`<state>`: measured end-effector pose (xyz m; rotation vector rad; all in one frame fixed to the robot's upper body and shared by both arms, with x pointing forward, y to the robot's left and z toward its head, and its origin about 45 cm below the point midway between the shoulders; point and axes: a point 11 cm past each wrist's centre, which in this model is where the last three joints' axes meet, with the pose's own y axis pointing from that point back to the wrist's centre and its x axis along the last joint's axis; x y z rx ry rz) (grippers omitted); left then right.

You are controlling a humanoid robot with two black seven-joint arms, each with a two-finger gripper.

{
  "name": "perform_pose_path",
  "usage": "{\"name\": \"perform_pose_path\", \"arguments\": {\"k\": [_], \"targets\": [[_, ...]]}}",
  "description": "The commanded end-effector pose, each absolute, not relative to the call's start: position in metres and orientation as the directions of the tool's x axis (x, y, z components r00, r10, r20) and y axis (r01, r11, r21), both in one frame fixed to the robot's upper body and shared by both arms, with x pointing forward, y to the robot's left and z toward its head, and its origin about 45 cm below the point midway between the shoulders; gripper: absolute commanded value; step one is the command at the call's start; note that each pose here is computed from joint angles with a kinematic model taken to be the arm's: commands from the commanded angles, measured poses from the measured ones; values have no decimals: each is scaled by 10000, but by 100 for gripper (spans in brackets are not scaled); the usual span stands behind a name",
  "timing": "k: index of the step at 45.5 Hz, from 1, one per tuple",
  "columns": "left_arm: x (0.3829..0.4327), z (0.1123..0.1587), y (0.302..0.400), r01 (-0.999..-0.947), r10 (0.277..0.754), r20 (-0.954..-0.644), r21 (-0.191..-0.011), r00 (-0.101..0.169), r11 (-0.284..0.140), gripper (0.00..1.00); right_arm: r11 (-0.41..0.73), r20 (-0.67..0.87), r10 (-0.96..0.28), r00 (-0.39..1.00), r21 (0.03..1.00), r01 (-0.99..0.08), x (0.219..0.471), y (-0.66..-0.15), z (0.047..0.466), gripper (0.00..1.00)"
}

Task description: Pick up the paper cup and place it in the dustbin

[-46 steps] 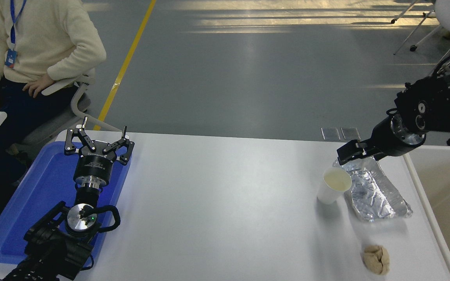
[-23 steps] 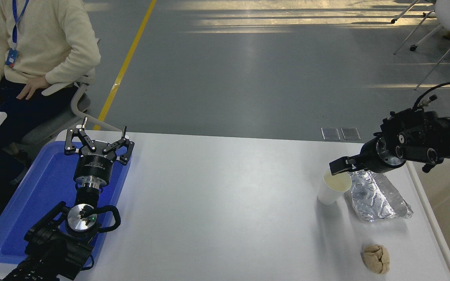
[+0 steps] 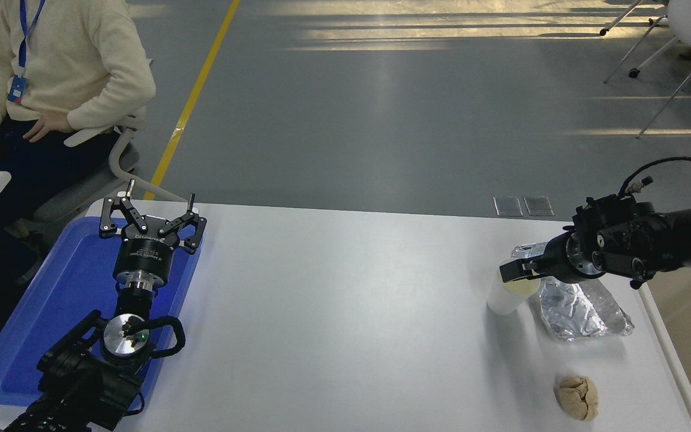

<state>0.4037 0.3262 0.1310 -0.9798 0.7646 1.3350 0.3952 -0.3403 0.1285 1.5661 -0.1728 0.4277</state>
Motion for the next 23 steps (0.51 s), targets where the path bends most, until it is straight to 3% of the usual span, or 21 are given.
{"name": "perform_pose_path", "arguments": {"k": [1,4,6,15,18,19,23], "targets": [[4037,1310,3261,-9902,4270,-8975,-1364,1104,-307,100,-344,3755,1485,9149,9265,-3747,3924,-3481,1169,87],[4037,1310,3261,-9902,4270,-8975,-1364,1104,-307,100,-375,3725,1534,9153,9278,-3713,3917,-3452,1145,84],[4037,1310,3261,-9902,4270,-8975,-1364,1104,-307,100,-401,3703,1565,9157,9287,-3687,3913,-3432,1133,75],[4037,1310,3261,-9902,4270,-8975,-1364,1104,-307,100,-382,3676,1586,9163,9297,-3664,3906,-3421,1117,23],[4037,1310,3261,-9902,4270,-8975,-1364,1104,-307,100,-386,3664,1586,9169,9302,-3650,3906,-3418,1120,14],[4037,1310,3261,-9902,4270,-8975,-1364,1104,-307,100,-415,3684,1581,9161,9295,-3666,3909,-3413,1121,3],[4037,1310,3261,-9902,4270,-8975,-1364,1104,-307,100,-448,3696,1599,9153,9290,-3673,3915,-3399,1128,0]]}}
